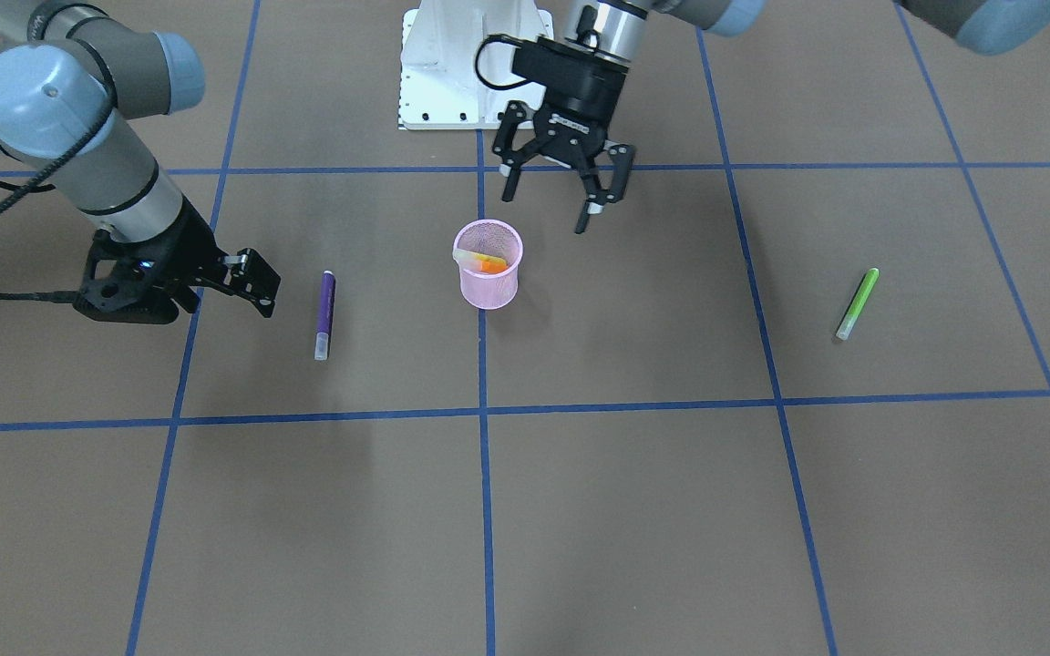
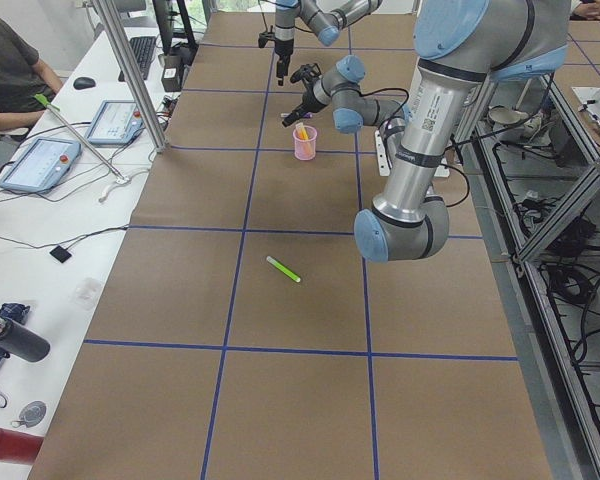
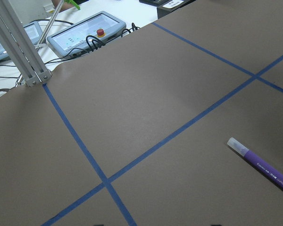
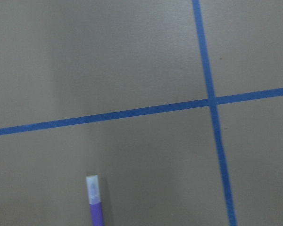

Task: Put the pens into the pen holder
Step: 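Withdraw the left arm while the right gripper moves above the purple pen, then grasp the purple pen with the right gripper and lift it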

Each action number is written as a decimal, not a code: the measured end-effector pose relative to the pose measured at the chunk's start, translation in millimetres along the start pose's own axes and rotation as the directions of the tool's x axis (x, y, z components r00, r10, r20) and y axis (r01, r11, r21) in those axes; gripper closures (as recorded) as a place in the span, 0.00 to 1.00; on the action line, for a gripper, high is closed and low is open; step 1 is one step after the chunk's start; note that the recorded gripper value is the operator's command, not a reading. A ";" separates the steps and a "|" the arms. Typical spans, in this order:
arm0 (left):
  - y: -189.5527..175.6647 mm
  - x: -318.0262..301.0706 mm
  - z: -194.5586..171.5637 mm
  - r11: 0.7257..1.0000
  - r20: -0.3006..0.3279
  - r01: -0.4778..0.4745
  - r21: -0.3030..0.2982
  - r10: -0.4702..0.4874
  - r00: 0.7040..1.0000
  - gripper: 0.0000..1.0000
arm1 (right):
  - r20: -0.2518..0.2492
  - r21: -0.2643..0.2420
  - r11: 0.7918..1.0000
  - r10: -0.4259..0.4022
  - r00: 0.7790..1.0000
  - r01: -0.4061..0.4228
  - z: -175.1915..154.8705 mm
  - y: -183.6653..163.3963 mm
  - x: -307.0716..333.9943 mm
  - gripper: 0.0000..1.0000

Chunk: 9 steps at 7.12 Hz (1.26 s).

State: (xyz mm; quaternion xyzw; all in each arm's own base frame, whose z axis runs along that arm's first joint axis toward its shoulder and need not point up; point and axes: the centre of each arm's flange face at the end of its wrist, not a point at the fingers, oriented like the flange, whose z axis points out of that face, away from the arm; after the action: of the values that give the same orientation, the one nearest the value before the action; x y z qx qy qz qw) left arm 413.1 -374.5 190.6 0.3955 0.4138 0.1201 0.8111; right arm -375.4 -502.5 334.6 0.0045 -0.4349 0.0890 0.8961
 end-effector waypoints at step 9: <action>21.7 -99.4 -44.4 0.945 0.068 0.240 -0.221 -0.231 0.971 0.01 | -0.024 -0.088 0.994 0.067 0.997 -0.069 81.5 23.7 -26.6 0.34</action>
State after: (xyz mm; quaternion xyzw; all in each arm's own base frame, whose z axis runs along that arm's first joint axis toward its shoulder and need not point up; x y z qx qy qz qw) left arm 319.4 -388.0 248.6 0.2500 0.4246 0.0609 0.8680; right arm -458.8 -490.3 362.9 -0.0509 -0.4290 0.1001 0.8963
